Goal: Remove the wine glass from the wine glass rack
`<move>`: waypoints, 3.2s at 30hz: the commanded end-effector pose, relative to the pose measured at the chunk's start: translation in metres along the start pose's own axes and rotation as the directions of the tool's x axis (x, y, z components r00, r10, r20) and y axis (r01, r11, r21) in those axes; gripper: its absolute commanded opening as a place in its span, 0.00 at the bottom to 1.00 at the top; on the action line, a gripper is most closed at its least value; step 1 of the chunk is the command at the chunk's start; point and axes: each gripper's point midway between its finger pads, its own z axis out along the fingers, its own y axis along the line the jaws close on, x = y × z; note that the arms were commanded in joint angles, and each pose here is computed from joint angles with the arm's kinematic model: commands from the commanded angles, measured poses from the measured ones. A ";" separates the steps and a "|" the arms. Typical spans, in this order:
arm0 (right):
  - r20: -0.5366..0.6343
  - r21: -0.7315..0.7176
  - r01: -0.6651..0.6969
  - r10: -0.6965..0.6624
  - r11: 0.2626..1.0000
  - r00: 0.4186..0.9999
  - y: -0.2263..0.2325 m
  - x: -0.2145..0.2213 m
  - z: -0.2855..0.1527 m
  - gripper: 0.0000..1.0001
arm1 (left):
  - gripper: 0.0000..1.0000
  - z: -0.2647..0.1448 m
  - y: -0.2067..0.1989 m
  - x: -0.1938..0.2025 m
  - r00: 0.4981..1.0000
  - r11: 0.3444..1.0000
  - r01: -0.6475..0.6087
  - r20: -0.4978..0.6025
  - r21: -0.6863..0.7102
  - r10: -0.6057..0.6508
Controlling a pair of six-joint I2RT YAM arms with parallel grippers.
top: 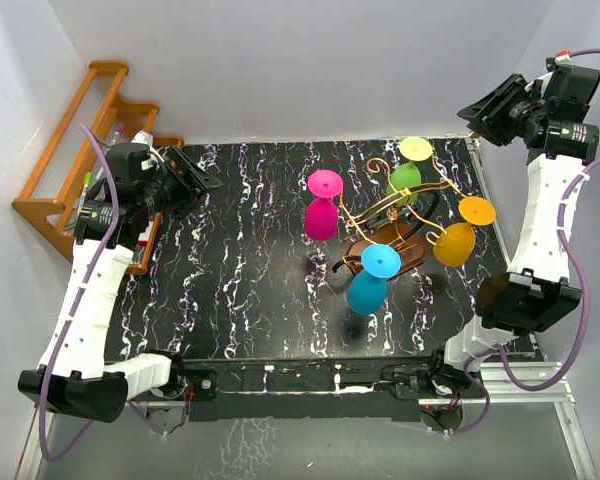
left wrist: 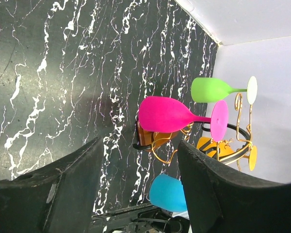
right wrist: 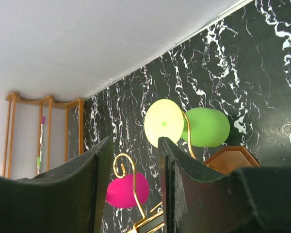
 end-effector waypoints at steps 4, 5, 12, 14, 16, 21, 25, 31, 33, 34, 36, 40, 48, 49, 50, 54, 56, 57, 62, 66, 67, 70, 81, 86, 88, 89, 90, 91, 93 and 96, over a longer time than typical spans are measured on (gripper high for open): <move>-0.115 -0.025 0.001 -0.004 1.000 0.993 -0.015 0.023 0.020 0.41 | 0.59 -0.004 -0.002 0.007 1.000 1.000 0.008 -0.019 0.019 -0.008; -0.125 -0.024 -0.001 -0.002 1.000 0.992 -0.017 0.025 0.022 0.41 | 0.59 -0.004 -0.001 0.008 1.000 1.000 0.009 -0.021 0.017 -0.008; -0.198 -0.002 -0.005 0.005 1.000 0.980 -0.026 0.043 0.035 0.42 | 0.59 0.000 0.004 0.011 0.999 1.000 0.016 -0.036 0.006 -0.016; -0.204 0.004 -0.002 0.003 1.000 0.979 -0.027 0.046 0.036 0.42 | 0.59 0.000 0.004 0.012 0.999 1.000 0.016 -0.038 0.005 -0.016; -0.231 0.017 -0.005 0.009 1.000 0.973 -0.032 0.053 0.045 0.42 | 0.59 0.001 0.005 0.013 0.999 1.000 0.016 -0.040 0.003 -0.015; -0.266 0.035 0.019 -0.009 0.999 0.964 -0.031 0.068 0.059 0.42 | 0.58 0.001 0.007 0.014 0.999 1.000 0.016 -0.043 -0.003 -0.016; -0.276 0.070 0.024 -0.004 0.997 0.961 -0.034 0.076 0.064 0.42 | 0.58 0.001 0.009 0.014 0.999 1.000 0.013 -0.041 -0.009 -0.013; -0.246 0.134 0.041 -0.007 0.990 0.969 -0.040 0.071 0.058 0.42 | 0.58 0.000 0.010 0.013 0.999 1.000 0.010 -0.038 -0.016 -0.010; -0.247 0.155 0.047 -0.007 0.987 0.969 -0.042 0.071 0.056 0.42 | 0.58 0.001 0.010 0.014 0.999 1.000 0.011 -0.042 -0.019 -0.012; -0.246 0.165 0.050 -0.008 0.985 0.969 -0.044 0.072 0.055 0.42 | 0.58 0.002 0.011 0.015 0.999 1.000 0.011 -0.044 -0.021 -0.012; -0.245 0.168 0.051 -0.009 0.984 0.970 -0.045 0.073 0.054 0.42 | 0.58 0.002 0.011 0.015 0.999 1.000 0.012 -0.046 -0.020 -0.013; -0.246 0.150 0.048 -0.010 0.988 0.969 -0.044 0.074 0.058 0.42 | 0.58 0.004 0.012 0.015 0.999 1.000 0.012 -0.050 -0.021 -0.013; -0.239 0.143 0.051 -0.015 0.988 0.971 -0.043 0.070 0.066 0.42 | 0.58 0.004 0.014 0.016 0.999 1.000 0.012 -0.049 -0.027 -0.013; -0.238 0.141 0.052 -0.018 0.989 0.971 -0.043 0.070 0.066 0.42 | 0.58 0.005 0.014 0.016 0.999 1.000 0.012 -0.050 -0.028 -0.013; -0.234 0.139 0.054 -0.020 0.989 0.972 -0.043 0.069 0.067 0.42 | 0.58 0.005 0.014 0.016 0.999 1.000 0.012 -0.050 -0.027 -0.014; -0.229 0.137 0.058 -0.026 0.989 0.973 -0.042 0.067 0.070 0.42 | 0.58 0.006 0.014 0.016 0.999 0.999 0.011 -0.052 -0.030 -0.013; -0.215 0.140 0.065 -0.034 0.988 0.976 -0.043 0.063 0.071 0.42 | 0.58 0.006 0.015 0.016 0.999 0.999 0.012 -0.052 -0.031 -0.014; -0.212 0.139 0.067 -0.036 0.988 0.977 -0.042 0.063 0.072 0.42 | 0.58 0.007 0.015 0.016 0.999 0.999 0.012 -0.052 -0.032 -0.014; -0.201 0.120 0.070 -0.045 0.990 0.979 -0.039 0.060 0.076 0.42 | 0.58 0.008 0.015 0.016 0.998 0.999 0.011 -0.054 -0.034 -0.013; -0.181 0.104 0.072 -0.053 0.992 0.982 -0.032 0.055 0.077 0.41 | 0.58 0.009 0.015 0.015 0.998 0.999 0.010 -0.054 -0.036 -0.012; -0.177 0.101 0.075 -0.056 0.992 0.983 -0.031 0.054 0.077 0.41 | 0.58 0.009 0.015 0.015 0.998 0.999 0.009 -0.055 -0.037 -0.011; -0.169 0.101 0.079 -0.061 0.992 0.984 -0.028 0.051 0.076 0.41 | 0.58 0.010 0.016 0.016 0.998 0.999 0.009 -0.057 -0.040 -0.011; -0.215 0.113 0.080 -0.054 0.990 0.975 -0.022 0.065 0.059 0.41 | 0.58 0.014 0.020 0.017 0.998 0.999 0.012 -0.065 -0.052 -0.015; -0.242 0.099 0.077 -0.051 0.992 0.969 -0.017 0.075 0.055 0.41 | 0.58 0.017 0.021 0.019 0.997 0.998 0.013 -0.071 -0.055 -0.017; -0.241 0.098 0.081 -0.056 0.992 0.969 -0.014 0.077 0.055 0.41 | 0.58 0.017 0.021 0.019 0.997 0.999 0.013 -0.072 -0.053 -0.017; -0.242 0.100 0.080 -0.054 0.992 0.969 -0.014 0.078 0.055 0.41 | 0.58 0.018 0.021 0.019 0.997 0.998 0.013 -0.074 -0.053 -0.017; -0.245 0.102 0.078 -0.052 0.992 0.968 -0.014 0.079 0.056 0.41 | 0.58 0.018 0.021 0.019 0.997 0.999 0.015 -0.074 -0.053 -0.019; -0.250 0.104 0.077 -0.049 0.992 0.967 -0.014 0.081 0.057 0.41 | 0.58 0.018 0.021 0.019 0.997 0.999 0.015 -0.076 -0.052 -0.019; -0.257 0.113 0.076 -0.044 0.991 0.966 -0.015 0.084 0.059 0.41 | 0.58 0.017 0.020 0.019 0.997 0.999 0.013 -0.075 -0.051 -0.016; -0.262 0.133 0.075 -0.038 0.988 0.964 -0.017 0.087 0.061 0.41 | 0.58 0.016 0.022 0.020 0.997 0.998 0.012 -0.075 -0.054 -0.017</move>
